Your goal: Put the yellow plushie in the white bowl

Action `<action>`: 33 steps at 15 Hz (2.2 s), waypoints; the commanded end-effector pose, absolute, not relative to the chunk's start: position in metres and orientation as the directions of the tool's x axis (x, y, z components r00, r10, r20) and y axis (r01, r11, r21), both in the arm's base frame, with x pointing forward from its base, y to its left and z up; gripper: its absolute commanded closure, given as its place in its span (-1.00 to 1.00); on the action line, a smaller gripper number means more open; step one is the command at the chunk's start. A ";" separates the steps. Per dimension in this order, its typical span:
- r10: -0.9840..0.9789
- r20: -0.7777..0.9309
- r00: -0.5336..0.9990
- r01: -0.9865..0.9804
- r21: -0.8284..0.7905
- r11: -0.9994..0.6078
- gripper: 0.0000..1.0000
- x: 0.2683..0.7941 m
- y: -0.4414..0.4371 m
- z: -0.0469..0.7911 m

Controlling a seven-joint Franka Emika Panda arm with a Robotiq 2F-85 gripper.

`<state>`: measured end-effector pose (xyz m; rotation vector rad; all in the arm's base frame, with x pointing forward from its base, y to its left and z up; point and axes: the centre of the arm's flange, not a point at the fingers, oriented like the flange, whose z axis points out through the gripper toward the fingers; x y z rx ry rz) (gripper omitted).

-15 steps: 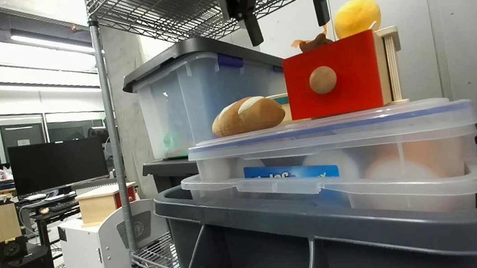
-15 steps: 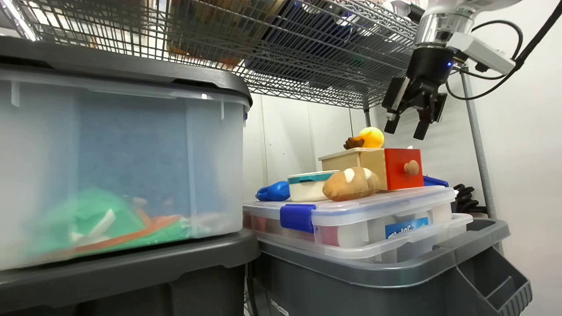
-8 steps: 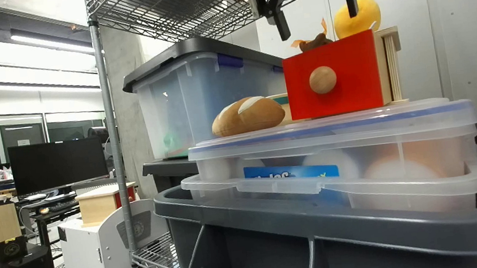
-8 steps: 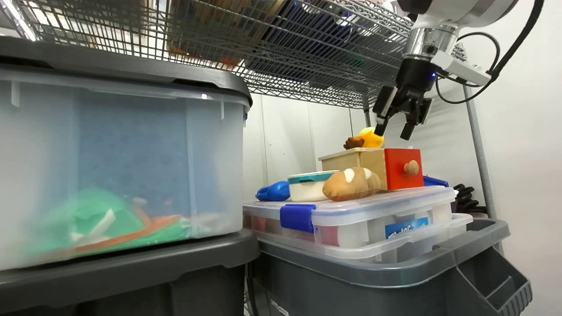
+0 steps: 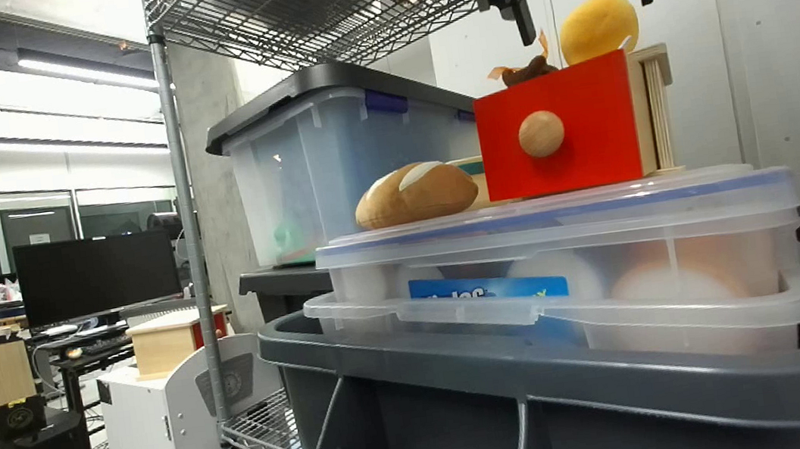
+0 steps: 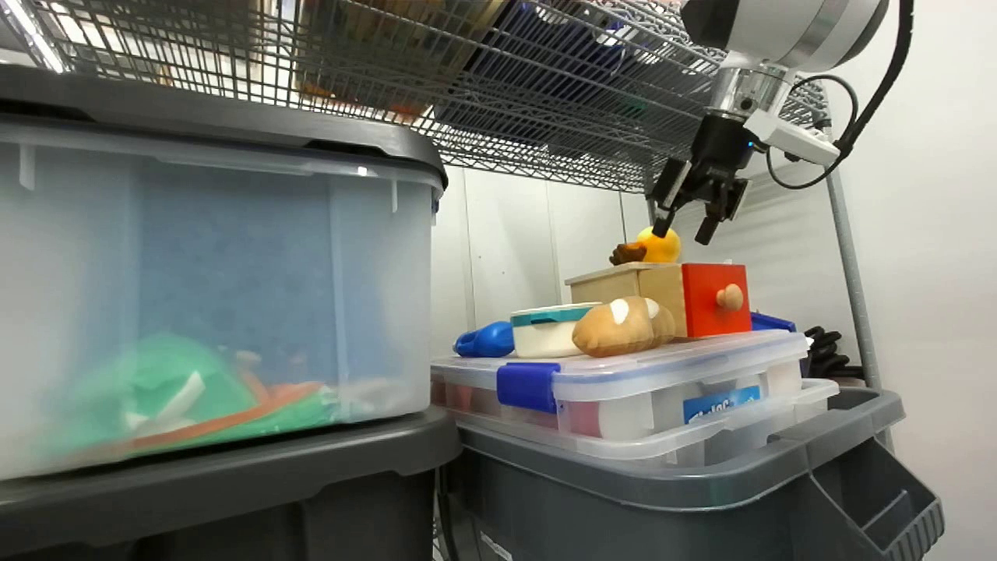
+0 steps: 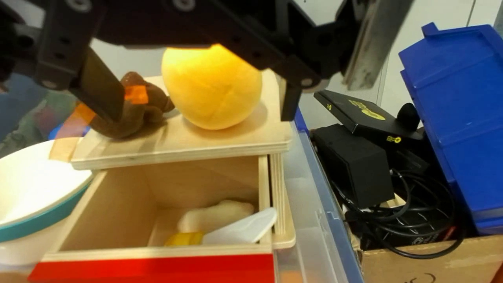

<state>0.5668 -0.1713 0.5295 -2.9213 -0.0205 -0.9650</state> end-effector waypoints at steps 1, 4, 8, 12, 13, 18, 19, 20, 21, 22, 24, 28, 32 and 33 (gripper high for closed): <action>-0.001 0.622 0.783 0.044 -0.057 -0.997 -1.00 0.584 -0.185 0.532; -0.003 0.624 0.781 0.041 -0.057 -0.998 -1.00 0.591 -0.189 0.531; -0.008 0.623 0.782 0.038 -0.062 -0.997 -1.00 0.598 -0.191 0.530; -0.010 0.625 0.781 0.038 -0.064 -0.997 -1.00 0.606 -0.192 0.532; -0.010 0.625 0.780 0.039 -0.064 -0.997 -1.00 0.608 -0.192 0.533; -0.012 0.629 0.777 0.042 -0.071 -0.997 -1.00 0.616 -0.191 0.537; -0.013 0.627 0.779 0.042 -0.073 -0.996 -1.00 0.616 -0.191 0.535; -0.012 0.623 0.782 0.043 -0.073 -0.996 -0.98 0.617 -0.190 0.534; -0.011 0.620 0.784 0.044 -0.074 -0.996 -0.64 0.618 -0.189 0.531; -0.011 0.616 0.788 0.045 -0.075 -0.996 -0.48 0.619 -0.188 0.528; -0.009 0.609 0.793 0.047 -0.076 -0.996 -0.30 0.621 -0.187 0.525; -0.006 0.602 0.799 0.052 -0.078 -0.996 0.34 0.623 -0.184 0.518; -0.004 0.607 0.794 0.054 -0.077 -0.996 0.81 0.623 -0.185 0.521; -0.003 0.608 0.794 0.055 -0.077 -0.996 0.93 0.622 -0.185 0.522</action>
